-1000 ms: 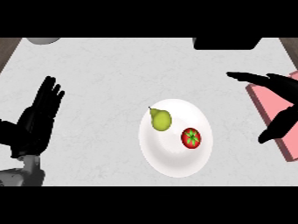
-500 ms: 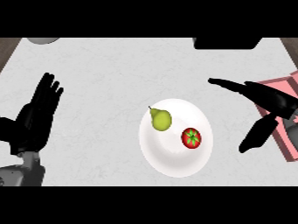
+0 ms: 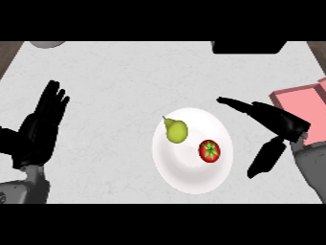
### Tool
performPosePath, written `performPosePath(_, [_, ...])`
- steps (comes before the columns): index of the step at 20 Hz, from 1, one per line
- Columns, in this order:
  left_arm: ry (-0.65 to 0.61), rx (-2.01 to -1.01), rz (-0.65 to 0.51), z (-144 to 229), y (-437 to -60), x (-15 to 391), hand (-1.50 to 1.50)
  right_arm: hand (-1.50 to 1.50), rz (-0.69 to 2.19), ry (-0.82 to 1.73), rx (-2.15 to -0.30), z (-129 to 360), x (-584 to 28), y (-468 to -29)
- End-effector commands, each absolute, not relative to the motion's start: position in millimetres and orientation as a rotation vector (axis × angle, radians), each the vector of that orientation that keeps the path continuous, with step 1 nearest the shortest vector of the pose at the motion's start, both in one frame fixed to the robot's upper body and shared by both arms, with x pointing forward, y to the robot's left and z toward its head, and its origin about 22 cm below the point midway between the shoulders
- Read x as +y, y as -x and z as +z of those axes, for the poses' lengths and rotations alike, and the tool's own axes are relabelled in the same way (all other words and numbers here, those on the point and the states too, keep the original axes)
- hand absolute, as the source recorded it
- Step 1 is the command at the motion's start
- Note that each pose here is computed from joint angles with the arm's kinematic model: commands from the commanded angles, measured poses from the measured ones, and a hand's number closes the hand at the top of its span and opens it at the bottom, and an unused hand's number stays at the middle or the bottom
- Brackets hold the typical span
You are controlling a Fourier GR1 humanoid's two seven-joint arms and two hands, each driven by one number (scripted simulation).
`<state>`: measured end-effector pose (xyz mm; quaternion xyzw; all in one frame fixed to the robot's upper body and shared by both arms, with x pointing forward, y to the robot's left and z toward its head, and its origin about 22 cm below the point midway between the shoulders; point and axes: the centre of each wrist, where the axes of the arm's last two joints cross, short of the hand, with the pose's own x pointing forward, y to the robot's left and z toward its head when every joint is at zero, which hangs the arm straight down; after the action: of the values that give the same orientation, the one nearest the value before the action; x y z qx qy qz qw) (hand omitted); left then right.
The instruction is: Pick the tomato from the plate and place it in the cardboard box
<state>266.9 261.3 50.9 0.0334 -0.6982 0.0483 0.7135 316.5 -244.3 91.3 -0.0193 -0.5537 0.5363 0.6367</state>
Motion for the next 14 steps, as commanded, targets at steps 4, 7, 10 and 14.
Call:
performPosePath(4, [-0.079,-1.545,0.089,58,-252,273,0.00,-1.50,1.215,0.083,-1.275,64,-231,-321])
performPosePath(7, [-0.077,-1.557,0.118,56,-271,254,0.00,-1.50,1.213,0.067,-1.268,64,-229,-320])
performPosePath(10, [-0.079,-1.560,0.106,58,-274,263,0.00,-1.50,1.201,0.055,-1.257,68,-220,-312])
performPosePath(14, [-0.053,-1.543,0.102,55,-275,253,0.00,-1.50,1.213,0.043,-1.250,63,-229,-313])
